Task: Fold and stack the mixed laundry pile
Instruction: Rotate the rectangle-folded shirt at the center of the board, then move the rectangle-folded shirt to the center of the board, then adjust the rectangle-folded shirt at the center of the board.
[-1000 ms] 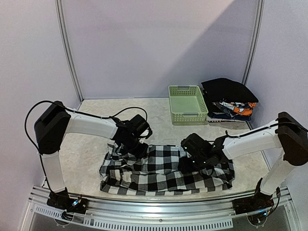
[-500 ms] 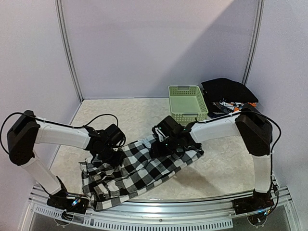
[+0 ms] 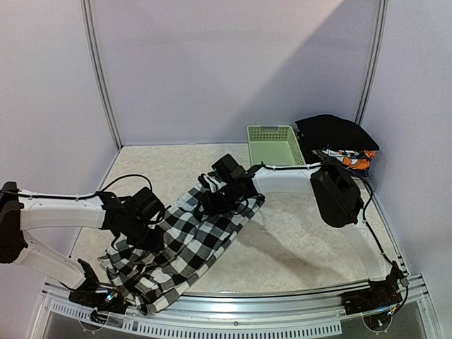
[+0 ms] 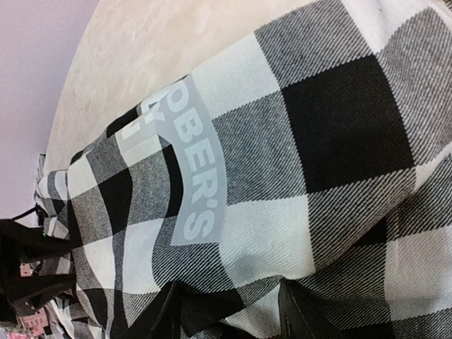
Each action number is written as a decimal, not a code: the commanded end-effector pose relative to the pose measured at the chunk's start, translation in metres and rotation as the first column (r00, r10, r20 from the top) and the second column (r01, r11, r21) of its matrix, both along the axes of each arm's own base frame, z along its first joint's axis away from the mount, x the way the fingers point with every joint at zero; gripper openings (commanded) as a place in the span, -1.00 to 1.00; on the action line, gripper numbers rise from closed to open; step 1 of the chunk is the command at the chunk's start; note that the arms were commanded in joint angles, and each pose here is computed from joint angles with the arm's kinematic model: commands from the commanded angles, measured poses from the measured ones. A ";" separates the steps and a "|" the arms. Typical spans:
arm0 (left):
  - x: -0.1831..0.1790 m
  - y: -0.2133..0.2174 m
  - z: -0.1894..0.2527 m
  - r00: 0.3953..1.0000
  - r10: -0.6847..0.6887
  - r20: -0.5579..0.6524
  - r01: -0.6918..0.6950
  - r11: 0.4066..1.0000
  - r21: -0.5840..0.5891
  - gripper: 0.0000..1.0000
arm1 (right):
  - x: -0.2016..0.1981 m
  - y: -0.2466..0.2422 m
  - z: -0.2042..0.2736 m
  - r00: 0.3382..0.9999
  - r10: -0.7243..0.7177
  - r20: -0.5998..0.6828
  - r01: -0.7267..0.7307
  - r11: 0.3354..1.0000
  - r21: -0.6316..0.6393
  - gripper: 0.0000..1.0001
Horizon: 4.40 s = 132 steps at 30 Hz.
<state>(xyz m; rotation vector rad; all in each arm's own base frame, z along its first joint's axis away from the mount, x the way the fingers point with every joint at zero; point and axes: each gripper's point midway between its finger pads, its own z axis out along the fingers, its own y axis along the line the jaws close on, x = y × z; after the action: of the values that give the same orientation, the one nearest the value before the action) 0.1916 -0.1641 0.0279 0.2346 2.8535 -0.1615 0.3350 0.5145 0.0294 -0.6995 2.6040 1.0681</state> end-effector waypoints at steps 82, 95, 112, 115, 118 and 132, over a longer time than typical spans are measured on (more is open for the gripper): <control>0.194 -0.220 -0.011 0.951 -0.258 0.169 0.257 0.966 0.024 -1.00 | -0.025 -0.280 0.213 0.735 -0.388 0.556 0.459 0.888 0.013 0.56; 0.271 -0.312 0.027 0.961 -0.110 0.253 0.211 0.884 -0.417 -0.83 | -0.025 -0.288 0.209 0.721 -0.419 0.553 0.499 0.866 0.005 0.57; 0.189 -0.225 0.136 0.875 -0.157 0.458 0.296 0.921 -0.251 0.88 | -0.061 -0.260 0.158 0.844 -0.408 0.348 0.408 0.910 0.078 0.81; 0.161 -0.197 0.130 0.881 -0.182 0.436 0.278 0.946 -0.168 0.86 | -0.071 -0.253 0.138 0.874 -0.381 0.302 0.385 0.922 0.048 0.82; 0.125 -0.168 0.110 0.895 -0.217 0.390 0.273 0.958 -0.093 0.81 | -0.082 -0.243 0.117 0.909 -0.352 0.224 0.349 0.935 0.053 0.80; 0.031 -0.121 0.055 0.921 -0.300 0.249 0.324 0.944 -0.061 0.49 | -0.103 -0.204 0.039 0.964 -0.265 -0.023 0.265 0.964 0.007 0.74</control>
<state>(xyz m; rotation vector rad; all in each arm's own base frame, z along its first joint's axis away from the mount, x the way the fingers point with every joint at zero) 0.2358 -0.2732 0.0855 0.6054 2.5377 -0.2805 0.2348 0.2939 0.0758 -0.3184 2.6010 0.9271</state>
